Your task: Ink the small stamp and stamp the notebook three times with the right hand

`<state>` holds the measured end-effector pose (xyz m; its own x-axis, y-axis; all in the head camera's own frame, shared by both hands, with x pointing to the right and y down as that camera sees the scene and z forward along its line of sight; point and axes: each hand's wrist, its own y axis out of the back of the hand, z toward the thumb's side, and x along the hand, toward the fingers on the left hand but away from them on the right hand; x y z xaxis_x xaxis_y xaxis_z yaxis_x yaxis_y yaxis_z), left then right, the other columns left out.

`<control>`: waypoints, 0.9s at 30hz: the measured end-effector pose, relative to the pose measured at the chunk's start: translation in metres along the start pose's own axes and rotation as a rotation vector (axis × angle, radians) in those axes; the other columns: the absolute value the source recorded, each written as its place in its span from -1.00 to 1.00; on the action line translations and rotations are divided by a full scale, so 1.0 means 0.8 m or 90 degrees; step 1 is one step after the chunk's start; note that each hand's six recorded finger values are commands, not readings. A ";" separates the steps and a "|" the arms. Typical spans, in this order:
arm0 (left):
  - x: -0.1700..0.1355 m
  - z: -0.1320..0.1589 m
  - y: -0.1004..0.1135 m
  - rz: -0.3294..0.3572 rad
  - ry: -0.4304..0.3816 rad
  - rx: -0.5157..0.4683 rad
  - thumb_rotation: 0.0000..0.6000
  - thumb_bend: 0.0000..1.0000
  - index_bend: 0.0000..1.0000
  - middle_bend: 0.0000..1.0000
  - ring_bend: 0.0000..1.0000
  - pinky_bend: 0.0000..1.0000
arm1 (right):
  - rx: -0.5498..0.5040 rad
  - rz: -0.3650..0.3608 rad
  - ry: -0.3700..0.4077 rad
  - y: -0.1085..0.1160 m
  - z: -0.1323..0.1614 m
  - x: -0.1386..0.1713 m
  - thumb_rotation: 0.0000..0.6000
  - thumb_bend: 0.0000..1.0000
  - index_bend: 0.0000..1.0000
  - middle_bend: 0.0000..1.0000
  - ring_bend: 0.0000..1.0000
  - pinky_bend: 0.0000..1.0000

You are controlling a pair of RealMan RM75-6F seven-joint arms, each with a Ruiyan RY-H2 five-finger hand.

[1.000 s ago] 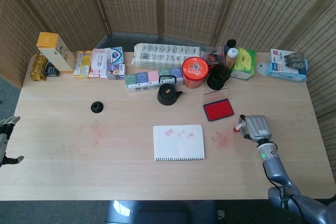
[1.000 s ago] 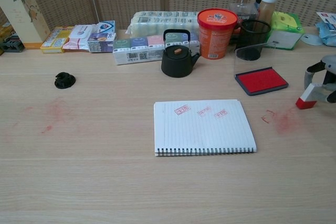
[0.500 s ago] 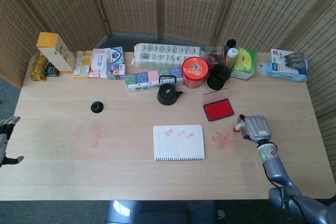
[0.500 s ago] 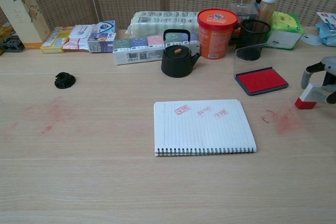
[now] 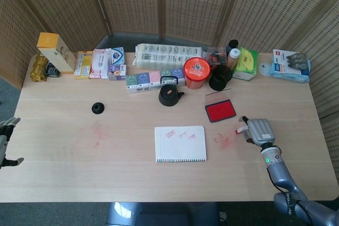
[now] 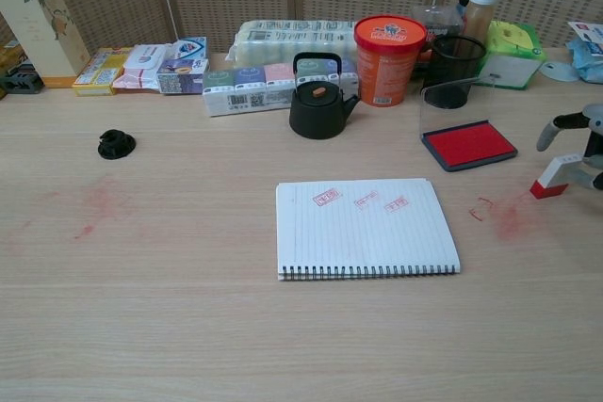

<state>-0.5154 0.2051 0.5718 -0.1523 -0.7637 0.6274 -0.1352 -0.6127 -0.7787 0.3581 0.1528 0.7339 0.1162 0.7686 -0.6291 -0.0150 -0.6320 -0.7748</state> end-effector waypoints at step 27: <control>-0.009 0.003 0.007 0.010 -0.026 -0.005 1.00 -1.00 -1.00 -1.00 -1.00 -0.89 | 0.005 -0.175 0.093 0.109 -0.009 0.081 0.72 -0.95 -0.71 -0.81 -0.90 -0.30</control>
<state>-0.5124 0.2068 0.5629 -0.1139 -0.7807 0.6144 -0.1401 -0.5996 -0.7879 0.3713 0.1467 0.6261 0.2585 0.8876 -0.3813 0.0291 -0.4017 -0.9153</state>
